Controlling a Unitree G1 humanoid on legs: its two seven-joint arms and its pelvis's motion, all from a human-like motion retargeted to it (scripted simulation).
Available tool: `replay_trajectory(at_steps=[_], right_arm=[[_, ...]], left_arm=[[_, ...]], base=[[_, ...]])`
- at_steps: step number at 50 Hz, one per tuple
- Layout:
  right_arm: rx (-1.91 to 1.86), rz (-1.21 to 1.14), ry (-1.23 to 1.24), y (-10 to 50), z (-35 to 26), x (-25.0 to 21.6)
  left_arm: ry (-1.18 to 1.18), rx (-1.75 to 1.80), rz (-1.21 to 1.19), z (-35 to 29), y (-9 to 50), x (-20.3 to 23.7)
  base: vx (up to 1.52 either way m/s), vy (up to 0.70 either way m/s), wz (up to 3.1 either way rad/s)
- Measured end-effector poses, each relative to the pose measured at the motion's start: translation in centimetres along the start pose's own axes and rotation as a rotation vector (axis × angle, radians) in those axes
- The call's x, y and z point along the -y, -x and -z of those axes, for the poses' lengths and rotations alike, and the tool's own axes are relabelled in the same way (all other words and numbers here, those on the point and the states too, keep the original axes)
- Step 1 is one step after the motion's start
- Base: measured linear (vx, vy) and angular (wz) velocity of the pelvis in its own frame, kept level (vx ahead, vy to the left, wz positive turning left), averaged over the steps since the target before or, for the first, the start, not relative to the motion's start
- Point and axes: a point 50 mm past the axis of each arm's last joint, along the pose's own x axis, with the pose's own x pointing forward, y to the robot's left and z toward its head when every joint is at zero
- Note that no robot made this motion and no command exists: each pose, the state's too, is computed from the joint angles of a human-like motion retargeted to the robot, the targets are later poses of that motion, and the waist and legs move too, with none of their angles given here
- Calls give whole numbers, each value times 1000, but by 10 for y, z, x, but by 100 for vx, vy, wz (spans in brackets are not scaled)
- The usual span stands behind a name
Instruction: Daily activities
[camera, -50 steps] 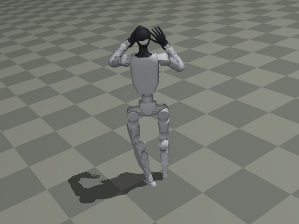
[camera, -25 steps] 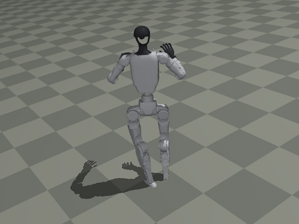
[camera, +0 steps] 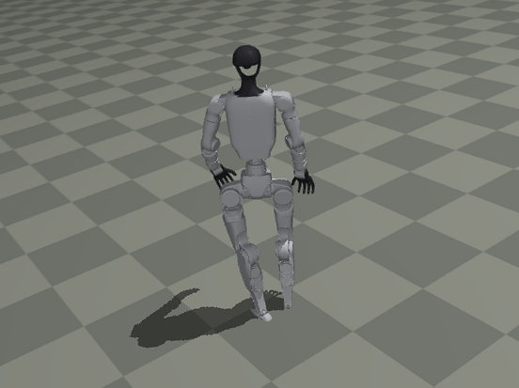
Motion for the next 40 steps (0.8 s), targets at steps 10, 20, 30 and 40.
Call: replay_trajectory(at_steps=[10, 20, 30, 40], right_arm=[[93, 413, -43, -15, -12, 68], [111, 658, -122, -13, -14, 106], [-52, 473, -97, -12, 10, 69], [-65, 282, -96, -5, 12, 32]], left_arm=[[-49, 584, -530, -102, 12, -120], [37, 805, -757, -137, 48, -155], [203, 220, -599, -49, 2, -89], [282, -462, -265, 57, 31, 27]], base=[[0, 0, 0], [0, 0, 0], [0, 0, 0], [0, 0, 0]])
